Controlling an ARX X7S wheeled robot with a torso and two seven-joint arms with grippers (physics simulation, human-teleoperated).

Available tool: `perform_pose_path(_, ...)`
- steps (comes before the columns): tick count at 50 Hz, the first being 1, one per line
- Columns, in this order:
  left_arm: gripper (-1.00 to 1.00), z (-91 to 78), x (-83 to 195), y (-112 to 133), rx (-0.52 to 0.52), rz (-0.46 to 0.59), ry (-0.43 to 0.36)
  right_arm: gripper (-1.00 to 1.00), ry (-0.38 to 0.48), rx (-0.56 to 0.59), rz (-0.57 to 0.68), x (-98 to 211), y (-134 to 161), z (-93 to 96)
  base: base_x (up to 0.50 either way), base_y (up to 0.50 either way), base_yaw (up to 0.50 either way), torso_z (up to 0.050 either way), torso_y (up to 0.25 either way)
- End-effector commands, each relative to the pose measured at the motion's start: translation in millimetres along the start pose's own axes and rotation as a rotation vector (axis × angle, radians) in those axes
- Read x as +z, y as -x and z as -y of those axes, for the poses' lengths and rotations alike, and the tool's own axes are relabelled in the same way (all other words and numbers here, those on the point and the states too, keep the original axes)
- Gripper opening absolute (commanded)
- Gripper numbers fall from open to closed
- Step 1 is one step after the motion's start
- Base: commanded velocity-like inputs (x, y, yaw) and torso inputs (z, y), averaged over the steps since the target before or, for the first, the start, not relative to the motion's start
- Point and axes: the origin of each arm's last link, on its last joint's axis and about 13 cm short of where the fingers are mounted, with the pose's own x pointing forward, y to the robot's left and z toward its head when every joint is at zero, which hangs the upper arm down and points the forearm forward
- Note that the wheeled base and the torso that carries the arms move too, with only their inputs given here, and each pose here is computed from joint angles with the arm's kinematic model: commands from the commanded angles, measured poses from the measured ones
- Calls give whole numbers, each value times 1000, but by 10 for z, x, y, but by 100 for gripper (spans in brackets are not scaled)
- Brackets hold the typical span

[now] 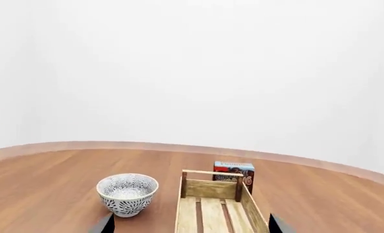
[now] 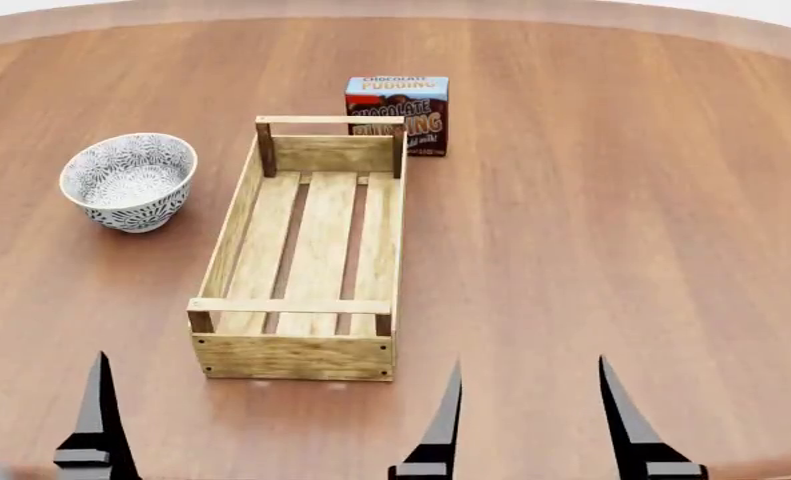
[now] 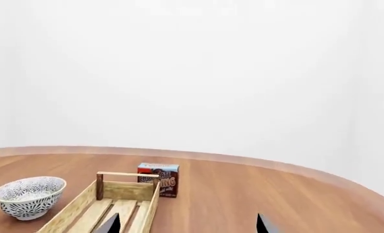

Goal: Pick up the bowl on the left and put it in the tray.

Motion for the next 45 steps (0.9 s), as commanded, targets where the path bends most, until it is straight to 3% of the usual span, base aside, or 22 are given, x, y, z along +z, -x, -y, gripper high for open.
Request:
perform_pose_path(1,100,9,137,43,-19,36,0,100,-9,2,55,132,12,4,0,0,0,0,0)
perform_pose_path(8,100,25,143,47,-26,34,-1,100,-8,15,59,118,17,6,47,0,0,0,0)
perform_pose_path(45,100,31,141,50,-29,28,-9,100,-6,23,46,93,13,-6,500,0,0,0,0)
